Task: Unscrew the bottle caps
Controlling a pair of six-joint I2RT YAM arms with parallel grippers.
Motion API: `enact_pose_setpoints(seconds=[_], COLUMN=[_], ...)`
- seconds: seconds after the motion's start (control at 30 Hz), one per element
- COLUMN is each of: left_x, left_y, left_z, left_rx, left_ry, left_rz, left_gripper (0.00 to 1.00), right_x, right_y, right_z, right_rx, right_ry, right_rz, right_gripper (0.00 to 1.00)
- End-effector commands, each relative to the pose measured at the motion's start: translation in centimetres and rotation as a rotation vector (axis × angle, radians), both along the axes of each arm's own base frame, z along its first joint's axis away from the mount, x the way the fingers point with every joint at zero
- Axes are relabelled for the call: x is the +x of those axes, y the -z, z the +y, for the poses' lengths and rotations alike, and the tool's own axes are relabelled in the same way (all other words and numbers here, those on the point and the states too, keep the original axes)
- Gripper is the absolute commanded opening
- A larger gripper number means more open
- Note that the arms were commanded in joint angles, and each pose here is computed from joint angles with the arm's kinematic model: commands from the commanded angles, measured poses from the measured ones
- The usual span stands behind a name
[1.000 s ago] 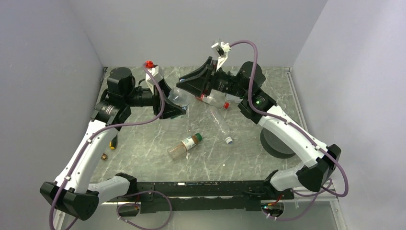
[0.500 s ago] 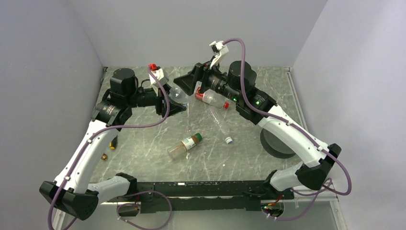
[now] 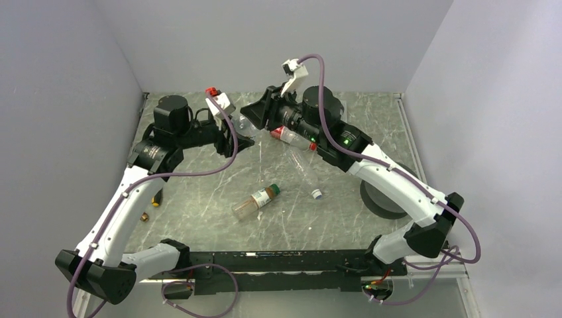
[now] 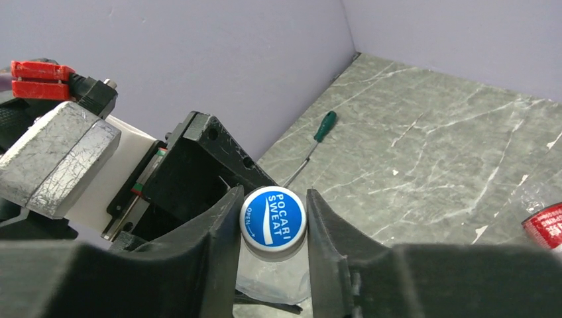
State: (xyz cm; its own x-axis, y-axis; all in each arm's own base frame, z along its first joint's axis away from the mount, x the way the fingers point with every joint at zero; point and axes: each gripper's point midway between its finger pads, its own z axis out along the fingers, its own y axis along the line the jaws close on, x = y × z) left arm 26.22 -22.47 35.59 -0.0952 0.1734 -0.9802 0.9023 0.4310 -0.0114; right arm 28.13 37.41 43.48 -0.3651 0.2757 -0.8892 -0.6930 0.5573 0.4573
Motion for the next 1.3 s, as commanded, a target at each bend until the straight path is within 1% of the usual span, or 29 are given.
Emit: enact_pose_setpoints(seconds=[0.0, 0.17, 0.2, 0.33, 0.43, 0.53, 0.63, 0.7, 0.77, 0.87, 0.9, 0.93, 0.97, 1.0, 1.03, 1.07, 1.13, 1.2, 1.27], left_x=[-0.3, -0.8, -1.1, -2.7, -5.9, -8.8, -9.8, -10.1, -10.4, -10.7, -10.7, -10.5, -10.2, -9.7, -9.1, -8.3, -6.6, -5.2, -3.7], left_y=[-0.7, -1.1, -1.3, -2.5, -3.0, -3.7, -4.1, -4.3, -4.6, -4.7, -4.6, -4.4, -4.2, -3.9, -3.6, -3.3, -2.8, -2.2, -1.5], left_z=[0.1, -0.4, -0.6, -1.1, -1.7, -2.0, -2.0, -2.0, -2.0, -1.8, -1.8, -1.8, -1.8, -1.7, -1.7, -1.6, -1.3, -1.0, -0.7], left_rx=[-0.006, -0.029, -0.036, -0.078, -0.096, -0.138, -0.166, -0.171, -0.174, -0.172, -0.168, -0.162, -0.154, -0.143, -0.131, -0.120, -0.094, -0.070, -0.049], left_ry=[0.007, 0.043, 0.059, 0.137, 0.311, 0.460, 0.502, 0.520, 0.534, 0.537, 0.529, 0.514, 0.493, 0.466, 0.431, 0.390, 0.292, 0.222, 0.146], left_rz=[-0.048, -0.027, -0.023, -0.005, 0.010, 0.047, 0.083, 0.082, 0.081, 0.079, 0.080, 0.075, 0.069, 0.060, 0.050, 0.039, 0.022, 0.006, 0.002], left_gripper=[0.15, 0.15, 0.15, 0.15, 0.13, 0.14, 0.14, 0.11, 0.09, 0.08, 0.09, 0.08, 0.08, 0.08, 0.07, 0.07, 0.06, 0.05, 0.05], right_x=[0.4, -0.2, -0.5, -2.6, -5.0, -7.4, -9.2, -9.9, -10.3, -10.1, -9.8, -9.4, -8.7, -7.7, -6.4, -5.3, -3.6, -2.3, -1.6], right_y=[-2.9, -3.5, -3.6, -4.0, -4.5, -5.1, -5.0, -5.0, -4.9, -4.7, -4.7, -4.7, -4.6, -4.5, -4.6, -4.6, -3.9, -3.7, -3.4], right_z=[0.1, 0.7, 0.8, 1.2, 1.3, 1.0, 1.1, 1.1, 1.1, 1.0, 1.0, 0.9, 0.8, 0.6, 0.3, 0.0, -0.7, -1.2, -1.6], right_rx=[0.072, 0.068, 0.064, 0.066, 0.085, 0.120, 0.136, 0.138, 0.138, 0.126, 0.120, 0.113, 0.104, 0.092, 0.083, 0.072, 0.033, 0.018, 0.004], right_ry=[0.022, -0.029, -0.045, -0.173, -0.318, -0.440, -0.550, -0.598, -0.619, -0.604, -0.588, -0.564, -0.522, -0.462, -0.386, -0.320, -0.214, -0.129, -0.068], right_rz=[-0.041, -0.075, -0.082, -0.167, -0.240, -0.299, -0.324, -0.339, -0.348, -0.347, -0.344, -0.339, -0.326, -0.305, -0.283, -0.263, -0.198, -0.158, -0.121], right_gripper=[0.29, 0.03, 0.00, 0.00, 0.00, 0.00, 0.00, 0.00, 0.00, 0.00, 0.02, 0.09, 0.26, 0.57, 0.68, 0.81, 0.92, 0.99, 1.00])
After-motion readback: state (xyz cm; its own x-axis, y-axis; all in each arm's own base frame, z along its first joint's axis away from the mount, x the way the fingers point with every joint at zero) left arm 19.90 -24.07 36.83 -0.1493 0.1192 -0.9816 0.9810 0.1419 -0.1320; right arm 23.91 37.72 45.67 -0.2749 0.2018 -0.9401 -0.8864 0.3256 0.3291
